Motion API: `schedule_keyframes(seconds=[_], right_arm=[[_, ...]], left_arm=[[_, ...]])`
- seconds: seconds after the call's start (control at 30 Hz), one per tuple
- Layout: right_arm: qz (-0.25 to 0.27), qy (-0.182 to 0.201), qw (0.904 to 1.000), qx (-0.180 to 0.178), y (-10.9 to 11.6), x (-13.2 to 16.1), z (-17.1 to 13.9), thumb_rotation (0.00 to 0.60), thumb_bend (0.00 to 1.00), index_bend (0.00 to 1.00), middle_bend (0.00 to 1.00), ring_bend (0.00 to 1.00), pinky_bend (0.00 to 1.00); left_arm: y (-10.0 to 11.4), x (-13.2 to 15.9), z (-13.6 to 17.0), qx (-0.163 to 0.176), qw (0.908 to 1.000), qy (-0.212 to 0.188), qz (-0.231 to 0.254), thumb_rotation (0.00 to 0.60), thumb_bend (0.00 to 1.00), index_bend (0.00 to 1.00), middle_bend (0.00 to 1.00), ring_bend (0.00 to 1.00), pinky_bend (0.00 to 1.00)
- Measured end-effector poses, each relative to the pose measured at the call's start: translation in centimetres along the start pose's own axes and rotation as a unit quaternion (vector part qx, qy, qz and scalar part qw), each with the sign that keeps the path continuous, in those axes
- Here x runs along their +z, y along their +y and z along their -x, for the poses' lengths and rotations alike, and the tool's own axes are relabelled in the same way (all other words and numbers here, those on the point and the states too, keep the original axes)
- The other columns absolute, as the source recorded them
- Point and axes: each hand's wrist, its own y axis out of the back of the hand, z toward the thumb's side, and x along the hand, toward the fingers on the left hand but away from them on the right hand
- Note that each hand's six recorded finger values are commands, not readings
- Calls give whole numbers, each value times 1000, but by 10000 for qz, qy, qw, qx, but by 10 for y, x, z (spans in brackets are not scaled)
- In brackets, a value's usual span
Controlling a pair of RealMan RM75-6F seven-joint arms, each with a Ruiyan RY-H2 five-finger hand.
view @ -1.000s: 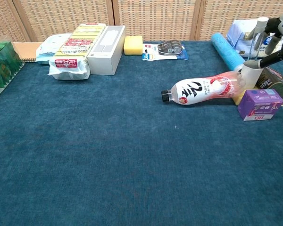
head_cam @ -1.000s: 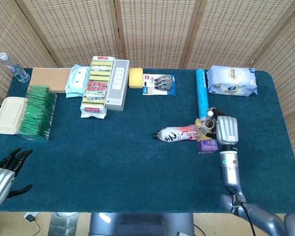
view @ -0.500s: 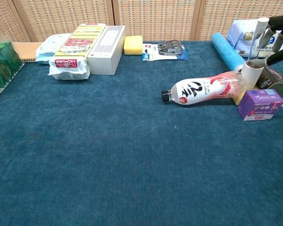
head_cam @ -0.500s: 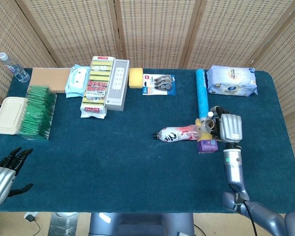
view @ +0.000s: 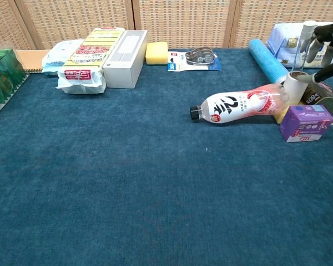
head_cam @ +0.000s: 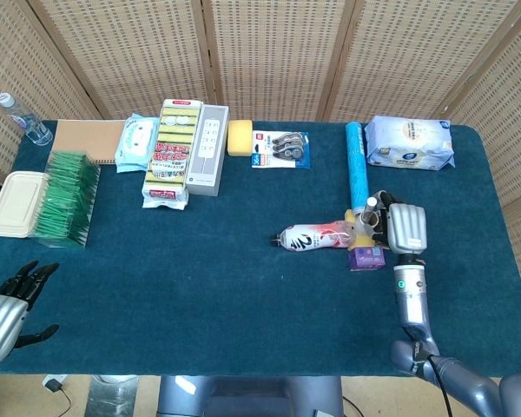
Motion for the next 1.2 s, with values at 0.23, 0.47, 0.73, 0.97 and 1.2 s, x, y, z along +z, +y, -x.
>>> schedule_keyframes(seconds=[0.23,0.47,0.73,0.97,1.2], right_arm=[[6,-28,10000,-1,-1,-1,-1,600,257,416,513,610,696],[5,-7,10000,50,-5,3,-1,600,258,456,544,630,707],[8,-26,10000,65,-6,7,-2,600,258,460,550,634,710],[14,-71,10000,62,-5,8,-1,600,258,460,550,634,713],[28,-123,9999,81,-2,10,-1,600,258,460,549,636,716]], left_arm=[[0,-2,-1,4,10000,34,12,600,114,0,156,76,237],[-1,-2,-2,-45,10000,21,13,600,114,0,156,76,238],[-2,-3,-3,-74,10000,44,19,600,114,0,156,76,238],[-1,-4,-3,-67,10000,43,28,600,114,0,156,76,238],[-2,-4,-3,-77,10000,42,26,600,114,0,156,76,239]])
